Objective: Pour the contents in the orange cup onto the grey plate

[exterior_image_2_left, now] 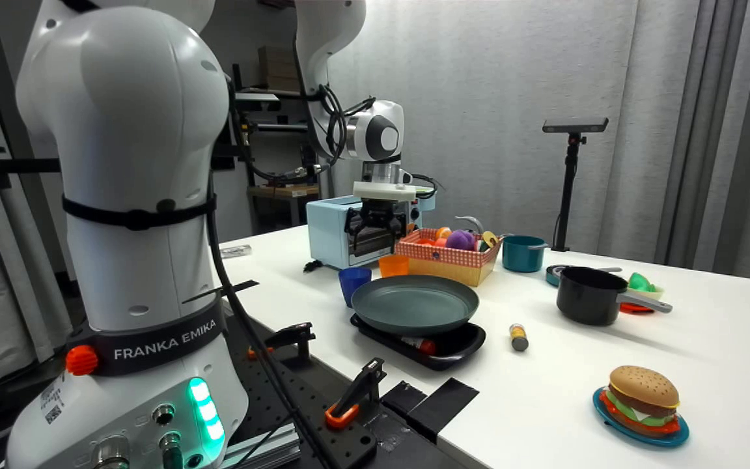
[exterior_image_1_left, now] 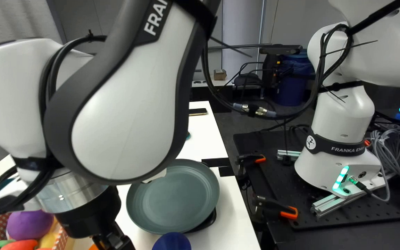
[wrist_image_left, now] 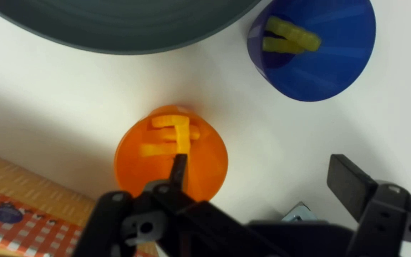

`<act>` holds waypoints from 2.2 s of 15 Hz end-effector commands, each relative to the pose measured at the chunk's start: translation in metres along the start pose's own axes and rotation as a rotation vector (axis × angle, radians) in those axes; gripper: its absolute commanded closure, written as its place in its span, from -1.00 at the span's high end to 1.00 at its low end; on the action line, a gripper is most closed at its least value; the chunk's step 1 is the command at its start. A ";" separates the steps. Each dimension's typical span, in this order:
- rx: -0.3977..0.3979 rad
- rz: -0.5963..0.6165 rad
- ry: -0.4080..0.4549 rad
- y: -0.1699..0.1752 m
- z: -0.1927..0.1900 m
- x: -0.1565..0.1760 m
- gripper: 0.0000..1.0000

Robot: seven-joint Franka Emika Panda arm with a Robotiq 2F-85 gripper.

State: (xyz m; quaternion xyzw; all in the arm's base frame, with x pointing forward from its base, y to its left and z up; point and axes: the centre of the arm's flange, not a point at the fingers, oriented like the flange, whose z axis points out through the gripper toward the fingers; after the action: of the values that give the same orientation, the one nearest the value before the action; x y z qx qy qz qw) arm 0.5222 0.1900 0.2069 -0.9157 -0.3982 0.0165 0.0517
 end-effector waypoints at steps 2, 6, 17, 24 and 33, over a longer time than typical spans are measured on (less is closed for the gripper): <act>0.017 0.010 0.026 0.002 0.012 0.003 1.00; 0.028 0.015 0.024 0.003 0.021 0.002 1.00; 0.058 0.038 0.010 0.009 0.040 0.003 1.00; 0.054 0.048 0.010 0.013 0.038 0.002 -0.16; 0.034 0.075 0.043 0.023 0.022 -0.003 -0.95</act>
State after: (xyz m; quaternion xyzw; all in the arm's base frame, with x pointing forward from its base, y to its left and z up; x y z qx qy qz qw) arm 0.5334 0.1792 0.1782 -0.9244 -0.3738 0.0269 0.0711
